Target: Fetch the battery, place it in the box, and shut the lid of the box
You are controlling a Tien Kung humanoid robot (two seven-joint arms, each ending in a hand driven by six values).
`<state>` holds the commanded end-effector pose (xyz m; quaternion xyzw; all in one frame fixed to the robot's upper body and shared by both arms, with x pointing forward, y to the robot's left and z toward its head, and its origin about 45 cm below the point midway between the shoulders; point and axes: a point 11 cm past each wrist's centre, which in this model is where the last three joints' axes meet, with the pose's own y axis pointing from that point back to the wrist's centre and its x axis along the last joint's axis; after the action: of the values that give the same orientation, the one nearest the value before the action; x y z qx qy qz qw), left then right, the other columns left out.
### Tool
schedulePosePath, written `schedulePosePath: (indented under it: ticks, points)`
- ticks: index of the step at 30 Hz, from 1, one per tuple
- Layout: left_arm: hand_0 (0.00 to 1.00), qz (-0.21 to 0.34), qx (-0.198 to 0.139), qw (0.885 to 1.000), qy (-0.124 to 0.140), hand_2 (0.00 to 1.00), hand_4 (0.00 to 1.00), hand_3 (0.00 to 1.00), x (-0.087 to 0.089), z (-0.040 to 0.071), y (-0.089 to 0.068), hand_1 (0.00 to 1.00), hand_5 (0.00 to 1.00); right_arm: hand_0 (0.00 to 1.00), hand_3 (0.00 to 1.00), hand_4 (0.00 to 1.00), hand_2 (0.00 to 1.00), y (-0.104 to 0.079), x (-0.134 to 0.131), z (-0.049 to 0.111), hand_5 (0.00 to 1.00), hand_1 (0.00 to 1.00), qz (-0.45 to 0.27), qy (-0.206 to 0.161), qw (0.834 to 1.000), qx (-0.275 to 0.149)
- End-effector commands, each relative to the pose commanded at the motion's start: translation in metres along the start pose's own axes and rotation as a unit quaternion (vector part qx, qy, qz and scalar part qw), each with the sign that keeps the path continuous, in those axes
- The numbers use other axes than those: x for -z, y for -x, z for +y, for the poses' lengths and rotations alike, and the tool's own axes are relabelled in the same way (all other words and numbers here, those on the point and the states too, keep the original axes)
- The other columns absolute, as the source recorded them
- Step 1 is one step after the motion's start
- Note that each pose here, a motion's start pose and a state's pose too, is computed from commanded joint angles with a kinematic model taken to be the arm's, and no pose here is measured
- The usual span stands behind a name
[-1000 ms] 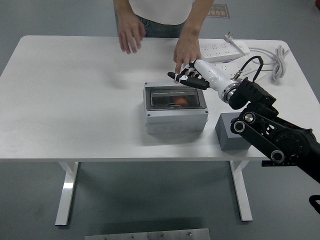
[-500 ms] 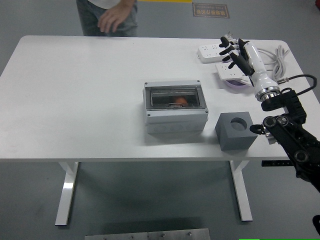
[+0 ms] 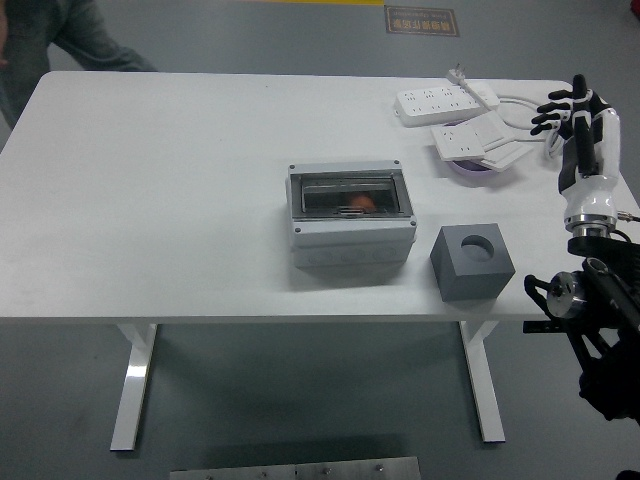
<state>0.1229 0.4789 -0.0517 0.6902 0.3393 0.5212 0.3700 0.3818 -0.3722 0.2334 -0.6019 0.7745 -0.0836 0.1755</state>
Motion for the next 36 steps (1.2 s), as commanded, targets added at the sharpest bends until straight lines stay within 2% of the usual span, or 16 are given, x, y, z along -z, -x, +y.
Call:
schedulePosePath:
  ticks: [2, 3, 8, 9, 14, 15, 18, 25, 36]
  points:
    - [0.632, 0.0, 0.0, 1.0, 0.0, 0.573, 0.5, 0.541, 0.0, 0.0, 0.0, 0.698, 0.002, 0.391, 0.419, 0.745, 0.396, -0.006, -0.002, 0.001, 0.647, 0.368, -0.009, 0.005, 1.0, -0.007]
    - [0.632, 0.0, 0.0, 1.0, 0.0, 0.573, 0.5, 0.541, 0.0, 0.0, 0.0, 0.698, 0.002, 0.522, 0.456, 0.739, 0.476, -0.008, -0.002, 0.002, 0.636, 0.427, -0.012, 0.007, 1.0, -0.01]
    - [0.632, 0.002, -0.002, 1.0, -0.002, 0.573, 0.5, 0.541, 0.002, -0.001, -0.001, 0.698, 0.002, 0.522, 0.456, 0.739, 0.476, -0.012, -0.007, 0.005, 0.636, 0.427, -0.021, 0.017, 1.0, -0.014]
    - [0.632, 0.002, -0.002, 1.0, -0.003, 0.573, 0.5, 0.541, 0.003, -0.001, -0.001, 0.698, 0.002, 0.563, 0.495, 0.751, 0.546, -0.012, -0.008, 0.006, 0.65, 0.492, -0.021, 0.019, 1.0, -0.013]
    - [0.632, 0.004, -0.006, 1.0, -0.003, 0.573, 0.5, 0.541, 0.005, -0.002, -0.005, 0.698, 0.002, 0.563, 0.495, 0.751, 0.546, -0.012, -0.013, 0.01, 0.65, 0.492, -0.021, 0.03, 0.999, -0.009]
    - [0.632, 0.004, -0.006, 1.0, -0.003, 0.573, 0.5, 0.541, 0.006, -0.002, -0.005, 0.698, 0.002, 0.589, 0.501, 0.752, 0.566, -0.012, -0.013, 0.011, 0.654, 0.537, -0.021, 0.031, 0.999, -0.009]
    - [0.632, 0.004, -0.007, 1.0, -0.002, 0.573, 0.5, 0.541, 0.006, -0.003, -0.007, 0.698, 0.002, 0.589, 0.501, 0.752, 0.566, -0.012, -0.014, 0.011, 0.654, 0.537, -0.019, 0.034, 0.999, -0.006]
    - [0.632, 0.007, -0.008, 1.0, 0.003, 0.573, 0.5, 0.541, 0.004, -0.002, -0.009, 0.698, 0.002, 0.604, 0.515, 0.751, 0.578, -0.011, -0.008, 0.009, 0.654, 0.57, -0.018, 0.027, 0.999, -0.004]
    - [0.632, 0.008, -0.002, 1.0, 0.002, 0.573, 0.5, 0.541, 0.005, -0.003, -0.005, 0.698, 0.002, 0.609, 0.527, 0.747, 0.586, -0.023, -0.006, 0.013, 0.661, 0.583, -0.009, 0.028, 0.999, -0.017]
